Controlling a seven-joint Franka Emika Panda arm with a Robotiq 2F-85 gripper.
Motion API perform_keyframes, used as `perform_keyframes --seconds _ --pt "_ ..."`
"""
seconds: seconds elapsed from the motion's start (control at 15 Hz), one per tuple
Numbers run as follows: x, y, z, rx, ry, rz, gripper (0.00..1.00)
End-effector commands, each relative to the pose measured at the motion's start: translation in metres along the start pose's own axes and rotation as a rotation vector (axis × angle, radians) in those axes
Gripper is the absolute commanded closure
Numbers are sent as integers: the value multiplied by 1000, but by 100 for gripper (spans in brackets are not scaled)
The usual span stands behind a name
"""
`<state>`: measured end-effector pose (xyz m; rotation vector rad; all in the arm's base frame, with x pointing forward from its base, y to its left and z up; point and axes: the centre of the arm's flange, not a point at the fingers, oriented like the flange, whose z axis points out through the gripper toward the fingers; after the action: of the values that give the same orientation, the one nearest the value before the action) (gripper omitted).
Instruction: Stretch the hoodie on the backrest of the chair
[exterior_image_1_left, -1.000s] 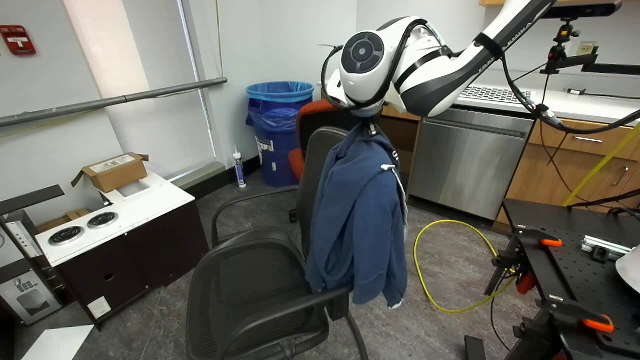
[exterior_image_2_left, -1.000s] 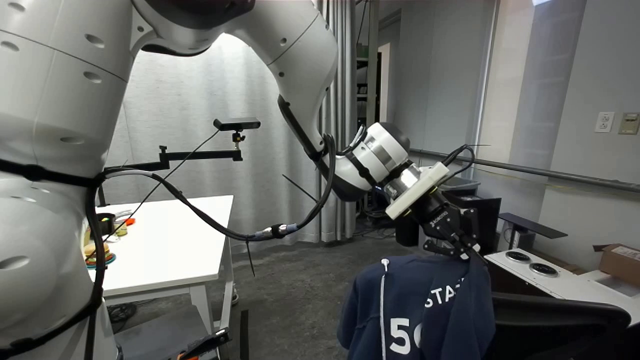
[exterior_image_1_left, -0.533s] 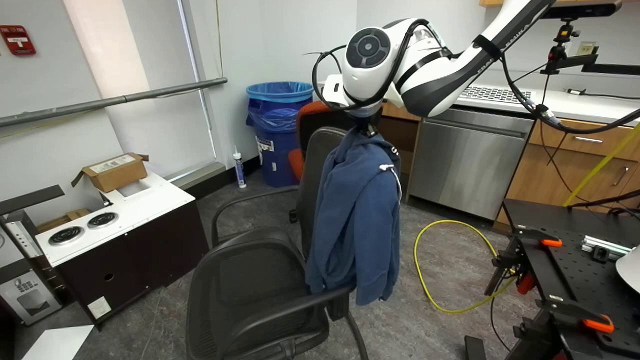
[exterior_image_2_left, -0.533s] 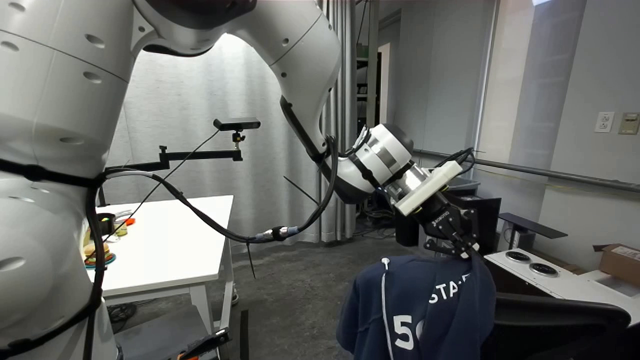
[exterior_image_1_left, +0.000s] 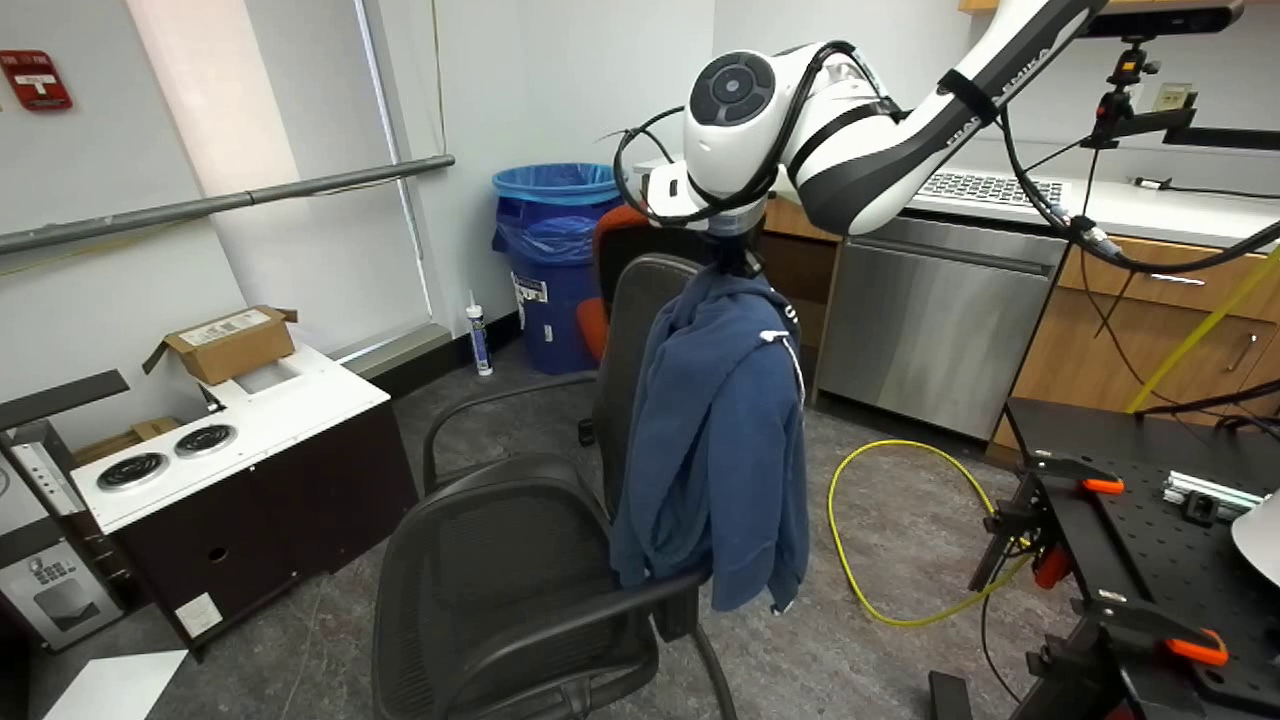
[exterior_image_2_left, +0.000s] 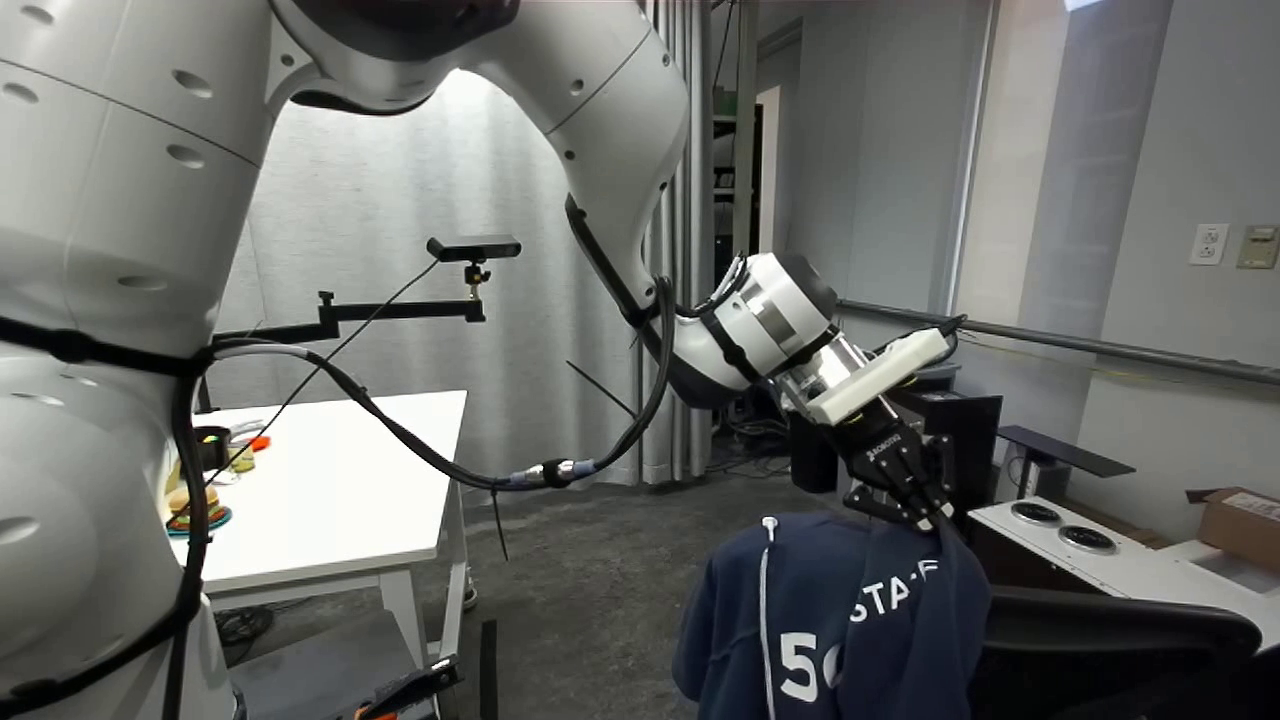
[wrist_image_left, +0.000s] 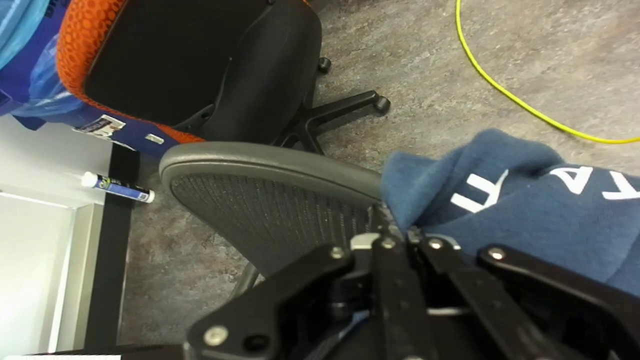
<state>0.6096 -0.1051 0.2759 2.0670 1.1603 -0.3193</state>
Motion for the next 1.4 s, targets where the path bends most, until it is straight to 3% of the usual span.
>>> perform_keyframes --seconds 0.0,0.33,0.53,0.67,0.87,1.33 --pt "-1 12 3 48 11 -65 99" --pt "-3 12 3 81 -9 -58 99" --pt "-9 3 4 218 -92 20 99" --pt "-14 -2 3 264 -163 100 99" --pt "-20 0 -3 198 -247 236 99" --pt "-16 6 -13 -57 -289 491 99"
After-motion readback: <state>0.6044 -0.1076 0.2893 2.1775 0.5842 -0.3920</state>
